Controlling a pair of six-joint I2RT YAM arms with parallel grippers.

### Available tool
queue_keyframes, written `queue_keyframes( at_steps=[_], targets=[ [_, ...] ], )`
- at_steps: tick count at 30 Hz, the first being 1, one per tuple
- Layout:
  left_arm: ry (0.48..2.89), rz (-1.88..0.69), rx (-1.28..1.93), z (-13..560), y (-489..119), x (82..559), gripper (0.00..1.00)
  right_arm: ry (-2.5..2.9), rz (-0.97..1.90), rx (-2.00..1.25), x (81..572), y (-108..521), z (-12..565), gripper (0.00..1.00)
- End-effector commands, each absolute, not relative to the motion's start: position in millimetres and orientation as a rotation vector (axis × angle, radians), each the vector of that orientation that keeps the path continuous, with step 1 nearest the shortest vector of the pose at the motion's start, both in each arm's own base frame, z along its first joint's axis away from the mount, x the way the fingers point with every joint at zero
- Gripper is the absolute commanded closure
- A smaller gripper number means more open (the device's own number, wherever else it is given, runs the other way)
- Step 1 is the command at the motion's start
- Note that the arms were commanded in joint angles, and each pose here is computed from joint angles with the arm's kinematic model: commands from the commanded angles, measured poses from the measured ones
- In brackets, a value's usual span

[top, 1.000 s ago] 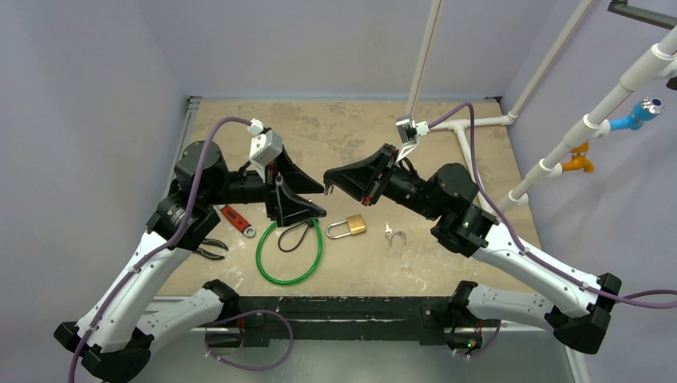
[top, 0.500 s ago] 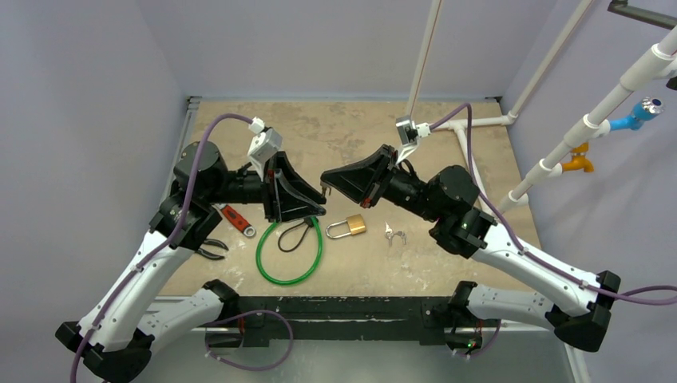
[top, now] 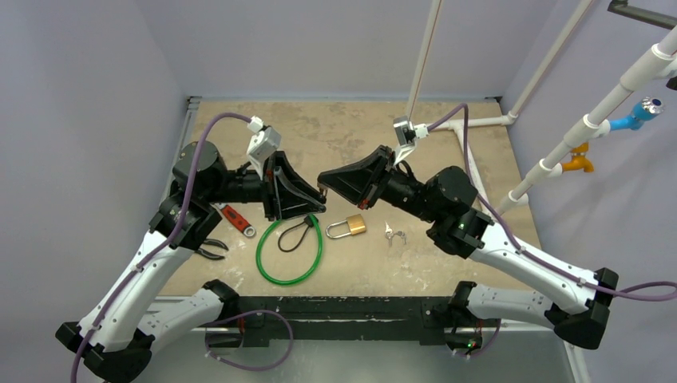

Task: Unlock with the key
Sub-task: Adjust the key.

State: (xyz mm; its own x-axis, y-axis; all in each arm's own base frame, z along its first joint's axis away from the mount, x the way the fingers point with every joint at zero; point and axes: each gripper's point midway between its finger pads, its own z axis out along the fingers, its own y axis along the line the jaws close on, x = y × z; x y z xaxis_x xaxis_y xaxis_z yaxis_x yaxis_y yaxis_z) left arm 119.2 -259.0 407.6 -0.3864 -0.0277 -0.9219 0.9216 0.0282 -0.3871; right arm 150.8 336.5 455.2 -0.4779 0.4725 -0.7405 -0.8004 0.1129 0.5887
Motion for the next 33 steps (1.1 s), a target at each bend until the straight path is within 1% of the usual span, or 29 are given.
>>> queue_keyframes(
  at_steps=[1,2,3,5,7,8,9,12,20,24,28,33],
  targets=[
    [1.456,-1.437,0.916,423.2,-254.8,125.6,0.72,1.311,1.603,-0.375,144.7,337.9,472.3,1.00],
    [1.463,-1.431,0.912,422.3,-254.7,126.8,0.66,1.312,1.605,-0.379,144.6,338.6,474.0,1.00],
    [1.467,-1.424,0.912,421.1,-254.4,127.8,0.62,1.311,1.608,-0.384,143.7,339.3,474.8,1.00],
    [1.466,-1.414,0.929,417.7,-255.0,129.1,0.59,1.315,1.611,-0.388,143.0,340.4,474.5,1.00],
    [1.457,-1.416,0.938,417.7,-255.3,128.8,0.60,1.315,1.607,-0.382,143.7,339.5,473.8,1.00],
    [1.450,-1.418,0.943,418.6,-255.4,128.3,0.62,1.314,1.606,-0.376,144.2,338.7,473.4,1.00],
    [1.438,-1.422,0.953,420.0,-255.6,126.9,0.75,1.314,1.605,-0.373,144.1,338.3,472.3,1.00],
    [1.423,-1.419,0.971,421.4,-255.2,125.1,1.00,1.313,1.602,-0.375,144.2,338.3,472.2,1.00],
    [1.422,-1.376,0.975,420.6,-251.5,126.1,1.00,1.357,1.564,-0.379,145.9,335.4,463.3,1.00],
    [1.442,-1.330,1.031,413.3,-247.9,123.7,1.00,1.418,1.496,-0.359,150.8,327.7,452.2,1.00],
    [1.494,-1.309,1.099,400.7,-245.0,119.7,1.00,1.452,1.478,-0.371,147.8,323.0,443.3,1.00],
    [1.487,-1.309,1.114,401.0,-246.3,120.9,1.00,1.482,1.493,-0.400,146.2,330.7,438.9,0.99]
  ],
)
